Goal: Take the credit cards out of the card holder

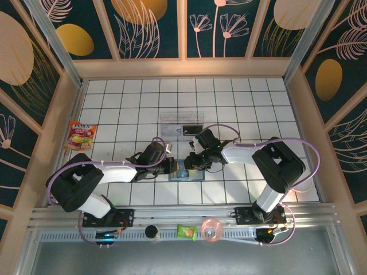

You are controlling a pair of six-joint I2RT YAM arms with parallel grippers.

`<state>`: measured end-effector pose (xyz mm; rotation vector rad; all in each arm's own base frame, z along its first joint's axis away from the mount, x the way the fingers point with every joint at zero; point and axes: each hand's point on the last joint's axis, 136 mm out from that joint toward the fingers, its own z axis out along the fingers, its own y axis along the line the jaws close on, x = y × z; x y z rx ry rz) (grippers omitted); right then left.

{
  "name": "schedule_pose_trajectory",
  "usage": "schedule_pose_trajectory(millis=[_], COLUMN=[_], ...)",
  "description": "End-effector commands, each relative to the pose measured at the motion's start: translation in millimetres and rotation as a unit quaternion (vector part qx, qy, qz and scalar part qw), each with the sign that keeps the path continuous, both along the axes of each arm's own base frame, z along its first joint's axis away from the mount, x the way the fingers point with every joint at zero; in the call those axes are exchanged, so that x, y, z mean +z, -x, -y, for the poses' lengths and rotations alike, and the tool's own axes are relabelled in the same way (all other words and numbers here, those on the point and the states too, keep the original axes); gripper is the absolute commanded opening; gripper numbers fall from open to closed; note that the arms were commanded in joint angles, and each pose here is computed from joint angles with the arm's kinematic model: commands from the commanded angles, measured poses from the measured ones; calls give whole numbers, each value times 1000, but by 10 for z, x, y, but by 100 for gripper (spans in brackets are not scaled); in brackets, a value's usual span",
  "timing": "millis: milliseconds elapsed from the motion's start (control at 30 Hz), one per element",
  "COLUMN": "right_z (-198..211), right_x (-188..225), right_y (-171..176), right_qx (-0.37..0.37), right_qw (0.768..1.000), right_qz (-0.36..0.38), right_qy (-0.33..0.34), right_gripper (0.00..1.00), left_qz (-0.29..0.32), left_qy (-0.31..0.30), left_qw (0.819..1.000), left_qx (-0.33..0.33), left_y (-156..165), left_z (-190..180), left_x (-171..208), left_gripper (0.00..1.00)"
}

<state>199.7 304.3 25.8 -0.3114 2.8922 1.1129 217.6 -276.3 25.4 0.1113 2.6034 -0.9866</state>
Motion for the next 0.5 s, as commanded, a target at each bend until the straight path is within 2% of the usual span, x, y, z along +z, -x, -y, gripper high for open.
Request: schedule_pose_trajectory(millis=[0, 467], right_z=[45, 216], right_x=[-125, -75], right_y=[80, 68], right_qx=[-5, -36], right_qw=[1000, 999], right_qz=[-28, -19], right_qy=[-3, 5], right_gripper=[20, 0], left_qz=[-43, -47], left_qy=[-37, -34], left_qw=[998, 998], left_qx=[4, 3], left_y=[172, 187], left_z=[-156, -151], left_x=[-280, -298], left_gripper=[0, 0])
